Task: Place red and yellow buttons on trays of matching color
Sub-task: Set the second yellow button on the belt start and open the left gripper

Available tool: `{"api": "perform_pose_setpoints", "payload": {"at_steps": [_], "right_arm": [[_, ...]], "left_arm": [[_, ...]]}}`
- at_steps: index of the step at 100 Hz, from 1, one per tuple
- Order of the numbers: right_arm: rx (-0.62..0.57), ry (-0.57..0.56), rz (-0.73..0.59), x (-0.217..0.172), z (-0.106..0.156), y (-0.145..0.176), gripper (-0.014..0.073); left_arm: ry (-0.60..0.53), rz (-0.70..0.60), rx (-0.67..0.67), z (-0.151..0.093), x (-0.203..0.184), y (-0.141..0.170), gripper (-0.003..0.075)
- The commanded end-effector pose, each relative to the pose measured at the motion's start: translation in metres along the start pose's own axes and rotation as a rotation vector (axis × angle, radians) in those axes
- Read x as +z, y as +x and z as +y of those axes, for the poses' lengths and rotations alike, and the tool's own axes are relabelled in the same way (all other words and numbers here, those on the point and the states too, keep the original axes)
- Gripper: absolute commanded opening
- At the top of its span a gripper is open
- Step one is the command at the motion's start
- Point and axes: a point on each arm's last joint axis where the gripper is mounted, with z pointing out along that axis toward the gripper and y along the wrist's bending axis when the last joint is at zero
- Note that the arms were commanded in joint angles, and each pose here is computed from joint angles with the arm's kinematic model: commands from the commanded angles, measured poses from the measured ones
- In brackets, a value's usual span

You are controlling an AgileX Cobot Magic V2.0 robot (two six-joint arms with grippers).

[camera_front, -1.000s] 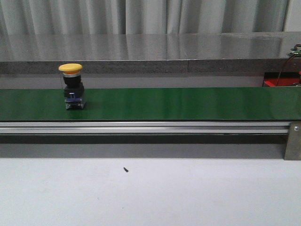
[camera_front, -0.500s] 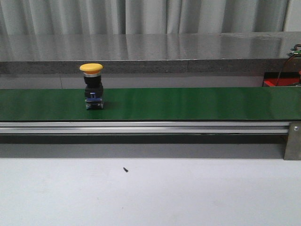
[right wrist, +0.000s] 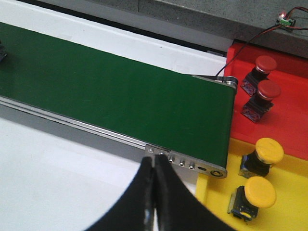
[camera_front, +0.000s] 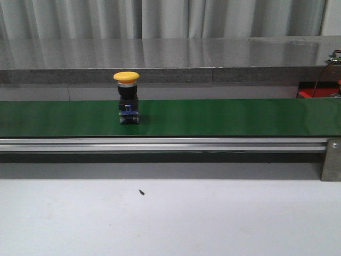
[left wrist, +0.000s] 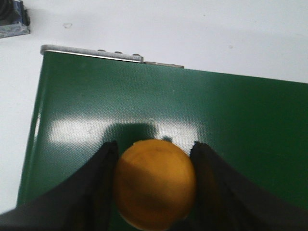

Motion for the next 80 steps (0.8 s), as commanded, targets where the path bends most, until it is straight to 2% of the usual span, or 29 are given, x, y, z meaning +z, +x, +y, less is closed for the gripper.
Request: {"api": "perform_pose_setpoints", "payload": {"at_steps": [1,6,16,21,26,51,69,80], "right_arm": [[0.01,0.029,-0.087,-0.004,-0.003,-0.012,-0.0068],[0.01,0.029,-0.087,-0.004,-0.003,-0.012,-0.0068],[0.01,0.029,-0.087,-0.004,-0.003,-0.012,-0.0068],[0.01,0.029,-0.087,-0.004,-0.003,-0.012,-0.0068],[0.01,0.029,-0.087,-0.004,-0.003,-0.012,-0.0068],[0.01,0.029,-0.087,-0.004,-0.003,-0.012,-0.0068],[0.01,0.029,-0.087,-0.004,-0.003,-0.012,-0.0068],[-0.005,0.046,-0.099,-0.005,-0.004,-0.013,-0.0068]], "left_arm": [[-0.001,-0.12,0.007,-0.005,-0.022,-0.014,0.0216],[-0.001,-0.124,0.009,-0.005,-0.023,-0.015,0.0304],[0.002,-0.136,0.004,-0.006,-0.025,-0.016,0.0539],[0.004,-0.144,0.008,-0.007,-0.029,-0.016,0.0621],[0.009,-0.155,0.019,-0.008,-0.033,-0.017,0.0668],[0.054,-0.252,0.025,-0.021,-0.069,-0.02,0.0672],[0.087,-0.394,0.133,-0.051,-0.114,-0.015,0.0672],[0.12,-0.489,0.183,-0.073,-0.14,0.001,0.0671]]}}
